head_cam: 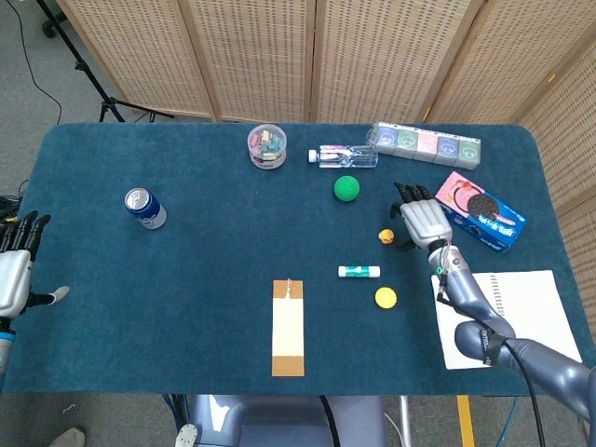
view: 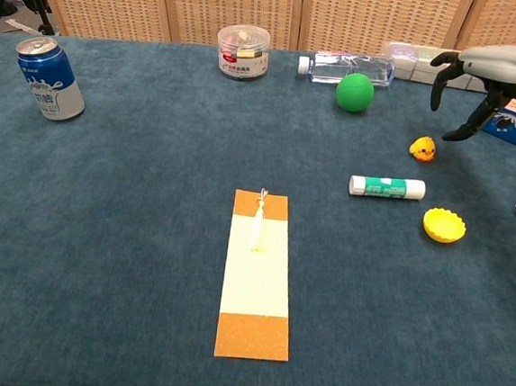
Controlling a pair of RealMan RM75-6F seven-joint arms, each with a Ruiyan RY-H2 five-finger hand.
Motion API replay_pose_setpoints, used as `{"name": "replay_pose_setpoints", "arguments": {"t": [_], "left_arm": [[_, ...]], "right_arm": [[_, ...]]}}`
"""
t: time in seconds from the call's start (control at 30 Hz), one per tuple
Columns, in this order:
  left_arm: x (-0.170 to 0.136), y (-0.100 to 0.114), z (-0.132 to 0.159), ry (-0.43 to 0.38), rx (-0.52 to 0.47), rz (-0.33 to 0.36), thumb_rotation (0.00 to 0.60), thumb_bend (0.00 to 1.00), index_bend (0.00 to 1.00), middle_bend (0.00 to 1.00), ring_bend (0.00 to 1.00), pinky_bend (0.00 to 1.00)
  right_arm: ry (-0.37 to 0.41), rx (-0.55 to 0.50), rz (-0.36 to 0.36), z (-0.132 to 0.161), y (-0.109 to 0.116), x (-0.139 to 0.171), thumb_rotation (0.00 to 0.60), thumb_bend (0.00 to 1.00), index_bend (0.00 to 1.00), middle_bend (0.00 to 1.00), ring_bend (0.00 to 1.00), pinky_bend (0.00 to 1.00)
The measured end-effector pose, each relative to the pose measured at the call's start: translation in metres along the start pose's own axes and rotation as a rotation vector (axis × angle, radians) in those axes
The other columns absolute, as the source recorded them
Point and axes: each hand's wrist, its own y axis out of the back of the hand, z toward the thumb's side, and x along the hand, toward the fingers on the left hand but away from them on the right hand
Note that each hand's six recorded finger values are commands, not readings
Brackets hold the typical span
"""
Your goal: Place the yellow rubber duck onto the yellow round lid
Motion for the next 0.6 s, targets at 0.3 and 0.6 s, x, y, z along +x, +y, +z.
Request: {"name": "replay_pose_setpoints", "arguments": {"t": [0.3, 0.6], "left_arm": [[0.003, -0.002, 0.001, 0.005, 0.007, -0.006, 0.6, 0.0, 0.0, 0.0, 0.0, 0.0], [0.003, -0.004, 0.001, 0.004, 0.008, -0.011, 0.6, 0.0, 0.0, 0.0, 0.0, 0.0]], "right_arm": [[0.005, -0.021, 0.024, 0.003, -0.014, -0.011, 0.6, 0.26, 0.39, 0.0, 0.0, 0.0], [-0.007, -0.024, 0.036, 0.0, -0.023, -0.018, 0.6, 0.26, 0.39, 0.0, 0.0, 0.0]]}}
